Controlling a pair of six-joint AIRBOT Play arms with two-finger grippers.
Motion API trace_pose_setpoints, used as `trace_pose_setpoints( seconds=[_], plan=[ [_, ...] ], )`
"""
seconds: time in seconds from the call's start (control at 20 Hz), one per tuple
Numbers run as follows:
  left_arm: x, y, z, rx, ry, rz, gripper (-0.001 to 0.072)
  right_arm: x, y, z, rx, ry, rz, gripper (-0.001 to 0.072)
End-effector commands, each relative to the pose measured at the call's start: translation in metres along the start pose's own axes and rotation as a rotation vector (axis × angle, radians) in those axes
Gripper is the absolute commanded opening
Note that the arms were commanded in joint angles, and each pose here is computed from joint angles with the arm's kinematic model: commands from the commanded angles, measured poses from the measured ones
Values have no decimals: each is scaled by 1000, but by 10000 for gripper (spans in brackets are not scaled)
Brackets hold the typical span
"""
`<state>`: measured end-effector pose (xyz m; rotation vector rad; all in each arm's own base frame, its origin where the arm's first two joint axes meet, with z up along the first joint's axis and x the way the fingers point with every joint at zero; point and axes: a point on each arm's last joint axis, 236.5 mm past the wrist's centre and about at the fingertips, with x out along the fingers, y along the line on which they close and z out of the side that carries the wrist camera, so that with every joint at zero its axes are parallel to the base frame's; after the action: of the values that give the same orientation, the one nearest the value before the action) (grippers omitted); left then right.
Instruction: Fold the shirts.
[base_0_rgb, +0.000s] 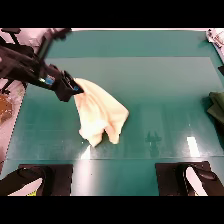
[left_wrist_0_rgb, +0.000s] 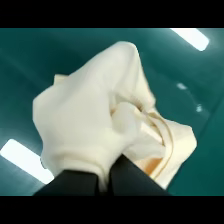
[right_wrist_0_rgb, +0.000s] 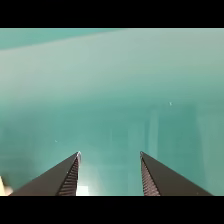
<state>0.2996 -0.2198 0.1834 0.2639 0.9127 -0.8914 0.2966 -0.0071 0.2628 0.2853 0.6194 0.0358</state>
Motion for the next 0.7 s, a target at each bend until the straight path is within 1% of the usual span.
trace_pose_setpoints(
  seconds=[0.0,0.1,0.15,0.2,0.25,0.35,0.5,0.55,0.6,0.65],
  plan=[
    [50,74,-58,11,137,248,25,18,-1,-14,-8,91,16,449],
    [75,84,-78,-36,136,270,27,36,11,-32,-62,190,63,449],
    [82,85,-89,-66,152,270,80,45,19,-42,-89,247,91,450],
    [85,85,-95,-112,161,271,419,54,27,-54,-117,305,120,450],
    [84,88,-98,-167,164,291,666,63,36,-65,-144,359,149,450],
    [76,90,-100,-223,159,318,677,79,52,-84,-189,444,192,450],
    [55,82,-92,-243,113,329,678,96,75,-106,-237,531,245,450],
    [44,78,-88,-216,92,332,678,100,81,-112,-250,551,258,450],
    [37,75,-86,-155,85,333,677,103,85,-116,-260,563,268,450],
    [32,72,-87,-48,100,326,677,105,90,-118,-269,570,277,450]
  ],
)
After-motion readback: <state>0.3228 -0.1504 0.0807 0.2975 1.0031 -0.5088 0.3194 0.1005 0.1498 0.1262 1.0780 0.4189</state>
